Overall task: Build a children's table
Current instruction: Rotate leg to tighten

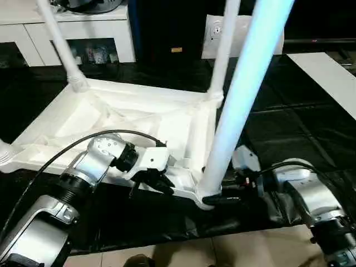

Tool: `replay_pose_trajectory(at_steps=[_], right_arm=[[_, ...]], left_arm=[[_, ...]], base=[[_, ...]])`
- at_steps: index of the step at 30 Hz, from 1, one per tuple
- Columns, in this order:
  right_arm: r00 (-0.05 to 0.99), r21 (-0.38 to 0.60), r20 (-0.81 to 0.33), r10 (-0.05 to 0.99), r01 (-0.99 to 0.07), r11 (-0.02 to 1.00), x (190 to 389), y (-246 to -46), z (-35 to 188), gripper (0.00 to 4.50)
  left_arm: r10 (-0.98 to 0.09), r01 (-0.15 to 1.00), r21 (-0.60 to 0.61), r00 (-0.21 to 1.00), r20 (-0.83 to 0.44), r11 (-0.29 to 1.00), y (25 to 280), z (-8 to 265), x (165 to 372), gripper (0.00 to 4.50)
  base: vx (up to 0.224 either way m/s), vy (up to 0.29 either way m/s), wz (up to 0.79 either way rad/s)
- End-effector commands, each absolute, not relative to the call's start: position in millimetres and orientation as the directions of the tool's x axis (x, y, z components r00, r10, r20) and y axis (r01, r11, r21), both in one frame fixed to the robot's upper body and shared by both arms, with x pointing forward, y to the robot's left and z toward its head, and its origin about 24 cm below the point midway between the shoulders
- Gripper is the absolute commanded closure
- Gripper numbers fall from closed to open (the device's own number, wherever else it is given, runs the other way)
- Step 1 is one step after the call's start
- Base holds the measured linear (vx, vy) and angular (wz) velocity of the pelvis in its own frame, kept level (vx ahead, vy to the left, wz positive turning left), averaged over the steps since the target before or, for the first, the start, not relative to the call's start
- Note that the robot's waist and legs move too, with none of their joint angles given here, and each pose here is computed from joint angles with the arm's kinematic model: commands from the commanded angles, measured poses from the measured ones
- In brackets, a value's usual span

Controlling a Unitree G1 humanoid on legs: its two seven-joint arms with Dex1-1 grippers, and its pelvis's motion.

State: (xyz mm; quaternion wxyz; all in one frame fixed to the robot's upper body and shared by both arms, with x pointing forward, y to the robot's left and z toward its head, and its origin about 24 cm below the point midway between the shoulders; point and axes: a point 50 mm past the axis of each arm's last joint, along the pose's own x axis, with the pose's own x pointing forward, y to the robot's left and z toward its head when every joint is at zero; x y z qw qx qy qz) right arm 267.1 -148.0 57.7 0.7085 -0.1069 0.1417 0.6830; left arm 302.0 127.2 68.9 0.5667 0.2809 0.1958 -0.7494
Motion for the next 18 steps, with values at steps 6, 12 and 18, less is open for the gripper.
replay_pose_trajectory(at_steps=[6, 12, 18], right_arm=[[-0.006, 0.061, -0.336, 0.942, -0.998, 0.016, 267.1, -145.3, 58, 1.39], [-0.023, 0.098, -0.313, 0.949, -0.995, 0.009, 263.3, -142.2, 56, 1.76], [0.060, 0.167, -0.228, 0.972, -0.981, 0.100, 259.2, -129.0, 53, 1.80]], left_arm=[[-0.702, 0.922, 0.016, -0.283, -0.653, -0.387, 116, 71, 298, 4.50], [-0.718, 0.932, 0.009, -0.274, -0.639, -0.364, 118, 70, 298, 4.50], [-0.796, 0.972, 0.045, -0.161, -0.584, -0.230, 114, 70, 300, 4.50]], base=[[0.000, 0.000, 0.00], [0.000, 0.000, 0.00], [0.000, 0.000, 0.00]])
